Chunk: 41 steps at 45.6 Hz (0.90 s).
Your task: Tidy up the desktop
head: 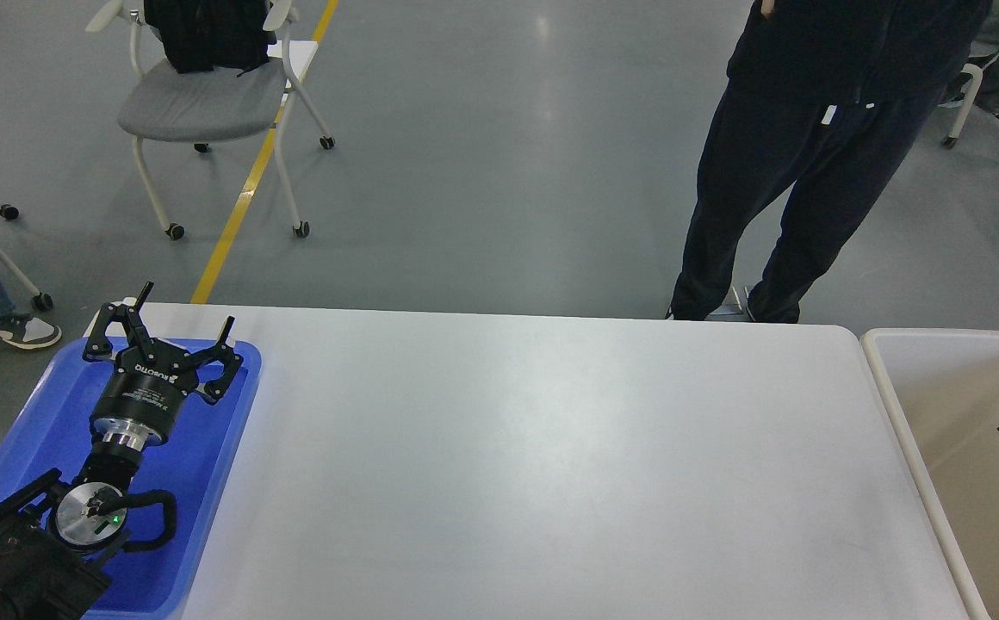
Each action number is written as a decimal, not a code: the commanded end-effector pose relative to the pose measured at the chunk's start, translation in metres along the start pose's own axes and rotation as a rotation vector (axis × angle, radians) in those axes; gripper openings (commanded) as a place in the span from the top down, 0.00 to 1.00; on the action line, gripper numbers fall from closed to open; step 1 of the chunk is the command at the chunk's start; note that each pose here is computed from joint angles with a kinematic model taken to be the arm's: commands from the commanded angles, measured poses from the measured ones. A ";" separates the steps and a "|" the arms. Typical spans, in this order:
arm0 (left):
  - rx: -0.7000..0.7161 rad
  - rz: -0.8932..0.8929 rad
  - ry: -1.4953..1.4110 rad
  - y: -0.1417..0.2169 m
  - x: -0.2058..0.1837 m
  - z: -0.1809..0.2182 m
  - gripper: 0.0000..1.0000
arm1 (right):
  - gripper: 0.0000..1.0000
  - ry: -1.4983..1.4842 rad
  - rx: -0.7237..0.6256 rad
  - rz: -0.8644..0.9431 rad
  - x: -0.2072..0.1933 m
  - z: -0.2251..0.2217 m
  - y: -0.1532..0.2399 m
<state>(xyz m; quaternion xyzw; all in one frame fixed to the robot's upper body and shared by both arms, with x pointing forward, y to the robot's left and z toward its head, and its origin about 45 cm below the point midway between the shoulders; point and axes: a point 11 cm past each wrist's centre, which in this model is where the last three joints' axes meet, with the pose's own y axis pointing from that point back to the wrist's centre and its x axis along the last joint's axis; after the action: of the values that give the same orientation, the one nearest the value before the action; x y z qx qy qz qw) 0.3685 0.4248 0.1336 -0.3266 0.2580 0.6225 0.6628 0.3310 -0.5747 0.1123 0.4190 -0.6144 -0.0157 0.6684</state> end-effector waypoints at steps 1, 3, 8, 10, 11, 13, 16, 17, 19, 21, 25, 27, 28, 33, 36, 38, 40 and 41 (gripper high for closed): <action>-0.001 -0.003 0.001 -0.001 -0.001 0.000 0.01 | 0.00 -0.029 0.005 0.002 0.008 -0.002 0.000; -0.001 -0.001 0.000 -0.001 -0.001 0.000 0.01 | 0.00 -0.050 0.001 0.004 0.013 0.001 0.000; -0.001 -0.001 0.000 -0.001 -0.001 0.000 0.01 | 0.00 -0.149 0.008 0.002 0.020 -0.001 0.001; 0.000 -0.001 0.001 0.000 0.000 0.000 0.01 | 0.00 -0.182 0.008 0.003 0.023 -0.001 0.001; 0.000 -0.001 0.001 0.000 0.000 0.000 0.01 | 0.00 -0.196 0.009 -0.001 0.025 -0.001 0.001; -0.001 -0.001 0.000 -0.001 -0.001 0.000 0.01 | 0.00 -0.217 0.012 -0.001 0.030 0.000 0.001; -0.001 -0.001 0.000 -0.001 -0.001 0.000 0.01 | 0.00 -0.245 0.024 -0.013 0.034 0.000 0.002; -0.001 -0.001 0.000 -0.001 -0.001 0.000 0.01 | 0.00 -0.253 0.033 -0.020 0.035 -0.001 0.002; -0.001 -0.001 0.000 -0.001 -0.001 0.000 0.01 | 0.00 -0.285 0.060 -0.028 0.041 -0.009 0.005; 0.000 0.000 0.000 0.000 0.000 0.000 0.01 | 0.00 -0.324 0.090 -0.031 0.050 -0.017 0.008; -0.001 -0.001 0.000 -0.001 -0.001 0.000 0.01 | 0.00 -0.408 0.153 -0.060 0.061 -0.032 0.015; 0.000 -0.001 0.001 0.000 0.000 0.000 0.01 | 0.00 -0.461 0.187 -0.072 0.066 -0.042 0.020; 0.000 0.000 0.000 0.000 0.000 0.000 0.01 | 0.00 -0.490 0.203 -0.076 0.068 -0.047 0.022; 0.000 -0.001 0.001 0.000 0.000 0.000 0.01 | 0.00 -0.638 0.265 -0.103 0.071 -0.069 0.028; 0.000 0.000 0.000 0.000 0.000 0.000 0.01 | 0.01 -0.703 0.309 -0.133 0.062 -0.087 0.032; 0.000 0.000 0.000 0.000 0.000 0.000 0.01 | 0.01 -0.758 0.335 -0.154 0.054 -0.097 0.034; 0.001 0.000 0.001 0.000 0.000 -0.001 0.01 | 0.01 -0.842 0.347 -0.188 0.047 -0.106 0.037; 0.000 0.000 0.000 0.000 0.000 0.000 0.01 | 0.01 -0.922 0.349 -0.233 0.038 -0.113 0.039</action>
<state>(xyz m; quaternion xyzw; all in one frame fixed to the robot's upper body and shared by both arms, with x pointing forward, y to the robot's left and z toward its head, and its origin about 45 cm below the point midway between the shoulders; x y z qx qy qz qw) 0.3688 0.4246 0.1339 -0.3269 0.2579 0.6221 0.6630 0.3887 -0.5495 0.1738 0.5067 -0.7570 -0.1039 0.3993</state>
